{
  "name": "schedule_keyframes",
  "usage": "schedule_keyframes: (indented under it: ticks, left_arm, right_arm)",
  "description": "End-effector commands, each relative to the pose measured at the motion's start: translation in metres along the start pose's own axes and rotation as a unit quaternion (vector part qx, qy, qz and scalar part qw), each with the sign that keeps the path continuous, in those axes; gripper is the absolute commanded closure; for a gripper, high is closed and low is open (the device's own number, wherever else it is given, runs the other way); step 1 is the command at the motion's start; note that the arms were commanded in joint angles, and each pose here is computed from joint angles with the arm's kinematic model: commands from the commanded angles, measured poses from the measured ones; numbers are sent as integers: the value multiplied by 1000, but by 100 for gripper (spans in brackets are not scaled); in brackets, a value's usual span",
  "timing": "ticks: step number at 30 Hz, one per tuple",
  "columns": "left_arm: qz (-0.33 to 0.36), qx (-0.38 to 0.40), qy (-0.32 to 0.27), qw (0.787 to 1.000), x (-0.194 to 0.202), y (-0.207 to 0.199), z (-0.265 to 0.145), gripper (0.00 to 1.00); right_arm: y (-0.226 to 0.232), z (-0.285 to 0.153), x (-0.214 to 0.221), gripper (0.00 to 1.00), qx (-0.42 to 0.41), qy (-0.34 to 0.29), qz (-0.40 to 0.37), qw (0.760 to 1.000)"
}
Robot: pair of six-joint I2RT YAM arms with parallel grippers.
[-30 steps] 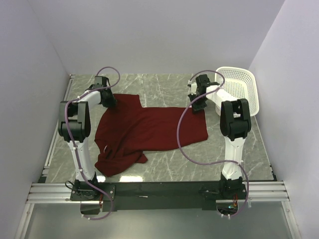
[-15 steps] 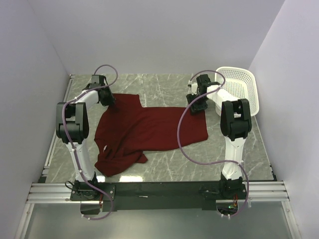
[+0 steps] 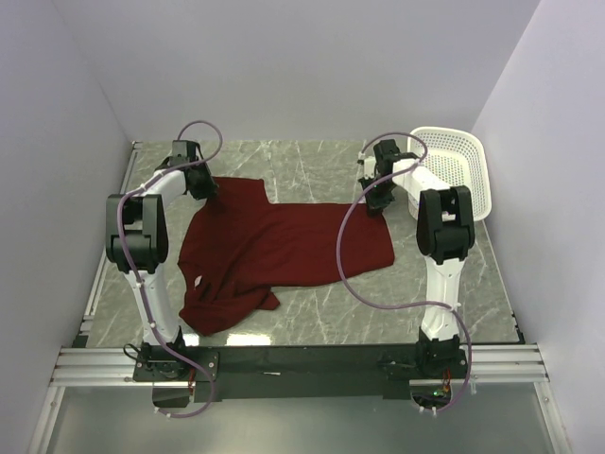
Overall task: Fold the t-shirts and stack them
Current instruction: Flatten the tshirt out
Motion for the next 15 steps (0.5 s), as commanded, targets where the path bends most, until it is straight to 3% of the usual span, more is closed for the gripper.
schedule_keyframes:
  ticks: [1,2,9,15]
  left_arm:
    - [4,21,-24,999,-20,-11,-2,99]
    - [3,22,-25,999,-21,-12,-1,99]
    - [-28,25,-65,997,-59,-12,6,99]
    - [-74,48,-150,985,-118,-26,3,99]
  right_arm:
    - [-1,-3,-2,95,-21,7,-3,1000]
    - [-1,-5,-4,99,-20,2,-3,1000]
    - [-22,-38,-57,100,52,-98,-10,994]
    - [-41,-86,-136,100,124,-234,14,964]
Point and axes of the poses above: each gripper's point midway between its finger pads, its own z axis out along the fingers, its own y axis along the line the jaws close on, x = y × z, the point moved 7 cm from there along -z, back along the fingers, and after that the axes turned 6 degrees about -z, right-handed, at the moved point
